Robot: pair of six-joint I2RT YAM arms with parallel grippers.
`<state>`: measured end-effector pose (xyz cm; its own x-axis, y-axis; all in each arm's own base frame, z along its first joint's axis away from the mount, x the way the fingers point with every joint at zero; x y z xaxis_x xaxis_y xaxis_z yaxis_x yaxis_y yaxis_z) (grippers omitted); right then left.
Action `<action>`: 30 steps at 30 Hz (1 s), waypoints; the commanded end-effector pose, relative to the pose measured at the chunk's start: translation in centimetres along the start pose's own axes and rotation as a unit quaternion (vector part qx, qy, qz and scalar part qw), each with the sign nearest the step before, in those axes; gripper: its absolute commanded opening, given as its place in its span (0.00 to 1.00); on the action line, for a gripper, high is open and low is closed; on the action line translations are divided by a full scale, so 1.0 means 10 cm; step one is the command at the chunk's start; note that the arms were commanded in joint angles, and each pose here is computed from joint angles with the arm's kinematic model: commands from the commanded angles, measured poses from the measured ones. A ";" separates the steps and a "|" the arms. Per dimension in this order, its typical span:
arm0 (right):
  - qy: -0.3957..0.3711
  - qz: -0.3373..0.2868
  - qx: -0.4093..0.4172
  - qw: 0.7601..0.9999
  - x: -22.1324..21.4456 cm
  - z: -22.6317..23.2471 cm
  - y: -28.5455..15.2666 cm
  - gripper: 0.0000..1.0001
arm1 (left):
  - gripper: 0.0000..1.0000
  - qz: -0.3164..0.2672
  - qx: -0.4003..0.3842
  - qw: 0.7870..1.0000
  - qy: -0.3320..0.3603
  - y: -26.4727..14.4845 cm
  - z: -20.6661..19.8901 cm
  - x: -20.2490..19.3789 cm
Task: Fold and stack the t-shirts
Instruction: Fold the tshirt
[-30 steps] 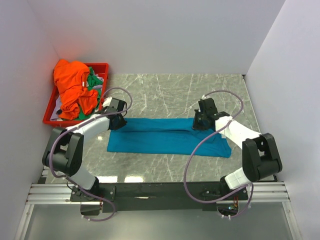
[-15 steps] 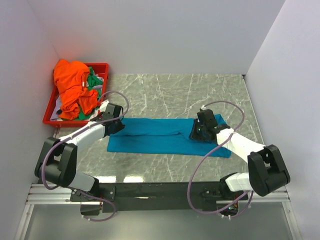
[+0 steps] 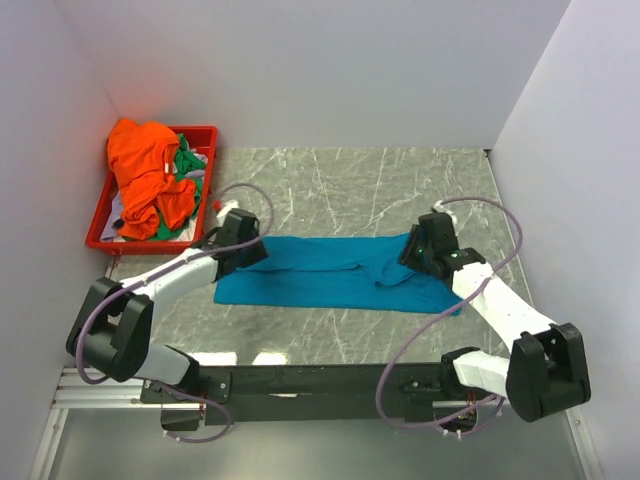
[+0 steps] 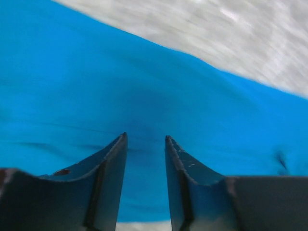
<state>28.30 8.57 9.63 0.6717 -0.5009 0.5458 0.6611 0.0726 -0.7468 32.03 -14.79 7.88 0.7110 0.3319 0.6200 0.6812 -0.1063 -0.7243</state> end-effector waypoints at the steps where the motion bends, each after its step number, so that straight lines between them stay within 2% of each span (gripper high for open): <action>1: 0.020 -0.012 -0.043 0.999 0.21 -0.23 0.03 0.48 | 0.44 -0.027 -0.102 0.993 0.046 -0.22 -0.70 0.11; 6: 0.072 -0.007 -0.064 0.995 0.29 -0.53 0.08 0.49 | 0.56 -0.009 -0.162 0.979 0.126 -0.39 -1.43 -0.28; 13: 0.117 -0.004 -0.059 0.991 0.34 -0.66 0.09 0.52 | 0.62 0.026 -0.182 0.962 0.201 -0.31 -2.05 -0.88; 18: 0.143 0.023 -0.044 0.988 0.31 -0.71 0.18 0.52 | 0.67 0.024 -0.197 0.950 0.241 -0.37 -2.48 -1.11; 26: 0.171 0.044 -0.029 0.984 0.28 -0.76 0.31 0.52 | 0.66 0.040 -0.184 0.945 0.267 -0.23 -2.69 -1.40; 30: 0.179 0.057 -0.027 0.982 0.25 -0.77 0.38 0.48 | 0.63 0.040 -0.178 0.946 0.268 -0.16 -2.74 -1.44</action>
<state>29.21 0.70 5.31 0.5794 -0.7549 0.3072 0.5427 0.0762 -0.8364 24.59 -44.50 7.74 0.7014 -0.2133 0.6801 0.5385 -0.4667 -0.7016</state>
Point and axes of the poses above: each gripper's point midway between its finger pads, its own y axis out along the fingers, its own z axis along the line the jaws close on, x = y × z, the point moved 1 cm from there along -y, back along the fingers, and after that the axes turned 8 degrees about y, right-handed, at the moved point
